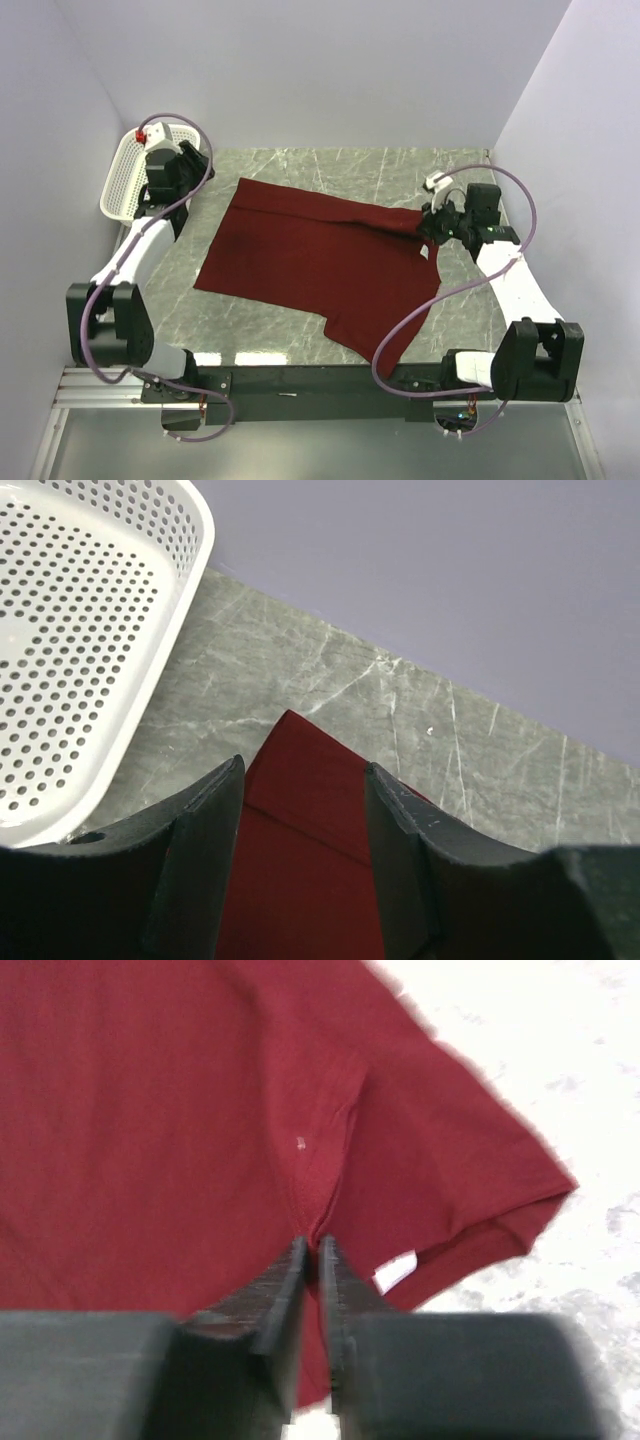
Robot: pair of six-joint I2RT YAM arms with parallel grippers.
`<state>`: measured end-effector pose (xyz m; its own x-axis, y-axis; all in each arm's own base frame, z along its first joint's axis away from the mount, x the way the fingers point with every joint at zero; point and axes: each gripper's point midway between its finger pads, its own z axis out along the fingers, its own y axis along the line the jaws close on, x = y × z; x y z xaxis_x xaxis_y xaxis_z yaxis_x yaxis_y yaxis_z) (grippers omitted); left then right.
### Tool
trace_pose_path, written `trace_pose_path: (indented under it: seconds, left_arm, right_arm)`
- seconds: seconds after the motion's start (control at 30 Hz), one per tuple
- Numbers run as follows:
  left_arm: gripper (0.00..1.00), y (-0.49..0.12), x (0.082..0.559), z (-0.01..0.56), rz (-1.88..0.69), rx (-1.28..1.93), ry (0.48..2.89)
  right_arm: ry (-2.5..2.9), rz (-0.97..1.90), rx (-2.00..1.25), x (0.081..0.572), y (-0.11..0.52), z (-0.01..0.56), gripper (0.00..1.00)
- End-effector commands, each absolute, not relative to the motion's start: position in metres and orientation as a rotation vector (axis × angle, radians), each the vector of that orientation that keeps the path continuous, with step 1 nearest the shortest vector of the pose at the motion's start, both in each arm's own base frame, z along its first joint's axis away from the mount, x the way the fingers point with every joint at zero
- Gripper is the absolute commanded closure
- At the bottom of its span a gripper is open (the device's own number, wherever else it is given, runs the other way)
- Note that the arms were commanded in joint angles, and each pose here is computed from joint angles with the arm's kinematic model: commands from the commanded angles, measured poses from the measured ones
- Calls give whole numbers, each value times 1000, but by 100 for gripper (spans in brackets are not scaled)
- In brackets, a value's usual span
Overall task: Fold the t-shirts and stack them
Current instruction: Fold the tshirt
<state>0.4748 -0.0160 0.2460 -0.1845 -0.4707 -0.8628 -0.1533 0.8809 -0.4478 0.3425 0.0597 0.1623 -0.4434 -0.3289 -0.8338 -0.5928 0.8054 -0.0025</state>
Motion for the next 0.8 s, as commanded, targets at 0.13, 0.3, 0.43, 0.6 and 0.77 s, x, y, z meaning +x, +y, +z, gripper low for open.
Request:
trace_pose_path:
  seconds: [0.13, 0.3, 0.43, 0.6, 0.77]
  left_arm:
    - [43, -24, 438, 276, -382, -466, 1697]
    - [43, -32, 397, 304, -460, -446, 1631]
    - [40, -34, 363, 317, -469, -414, 1613]
    - [29, -27, 315, 310, -395, -381, 1634]
    - [24, -21, 277, 291, -320, -330, 1662]
  right_arm:
    - [2130, 440, -1067, 273, 72, 121, 58]
    - [2128, 439, -1094, 258, 71, 121, 50]
    - [2165, 463, -898, 291, 75, 138, 50]
    - [2418, 620, -702, 324, 99, 110, 50]
    - [2582, 627, -606, 364, 116, 81, 50]
